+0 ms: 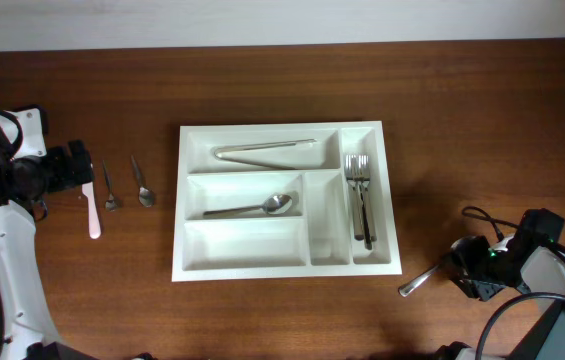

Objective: Pack container

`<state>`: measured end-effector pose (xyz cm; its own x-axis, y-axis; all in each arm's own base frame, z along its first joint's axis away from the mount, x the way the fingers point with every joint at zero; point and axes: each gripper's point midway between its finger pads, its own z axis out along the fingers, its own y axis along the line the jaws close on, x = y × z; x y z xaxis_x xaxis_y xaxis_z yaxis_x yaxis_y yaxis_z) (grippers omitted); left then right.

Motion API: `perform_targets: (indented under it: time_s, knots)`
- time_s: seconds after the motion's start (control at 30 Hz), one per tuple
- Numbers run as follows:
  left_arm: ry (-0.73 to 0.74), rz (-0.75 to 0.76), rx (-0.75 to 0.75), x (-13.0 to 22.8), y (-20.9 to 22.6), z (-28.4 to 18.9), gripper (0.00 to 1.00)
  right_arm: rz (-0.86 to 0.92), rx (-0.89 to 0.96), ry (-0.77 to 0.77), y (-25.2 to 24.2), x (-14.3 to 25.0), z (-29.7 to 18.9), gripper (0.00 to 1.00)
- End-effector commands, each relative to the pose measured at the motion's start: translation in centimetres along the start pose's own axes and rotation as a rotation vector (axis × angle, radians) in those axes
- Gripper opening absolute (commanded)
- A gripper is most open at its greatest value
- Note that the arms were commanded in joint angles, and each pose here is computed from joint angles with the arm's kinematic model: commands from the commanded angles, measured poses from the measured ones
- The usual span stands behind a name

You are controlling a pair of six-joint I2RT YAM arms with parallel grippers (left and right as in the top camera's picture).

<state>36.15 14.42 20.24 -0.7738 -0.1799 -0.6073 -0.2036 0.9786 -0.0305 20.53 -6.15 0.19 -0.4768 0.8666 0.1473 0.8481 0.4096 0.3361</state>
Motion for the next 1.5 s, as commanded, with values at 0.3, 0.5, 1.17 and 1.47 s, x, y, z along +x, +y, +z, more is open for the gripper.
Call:
perform_targets:
  time_s: [0.3,0.5,1.17,1.47]
  knots:
    - [-0.024,0.015,-0.006,-0.7,0.1,-0.7,0.99,0.138,0.195,-0.065,-4.1,-0.5,0.7,0.35]
    - [-0.024,0.015,-0.006,-0.7,0.1,-0.7,0.99,0.109,0.255,-0.084,-5.1,-0.8,0.5,0.31]
    - [-0.024,0.015,-0.006,-0.7,0.1,-0.7,0.99,0.001,0.185,-0.011,-4.0,0.3,0.8,0.41]
    - [-0.024,0.015,-0.006,-0.7,0.1,-0.7,0.99,-0.05,0.161,-0.006,-3.3,0.3,0.4,0.41]
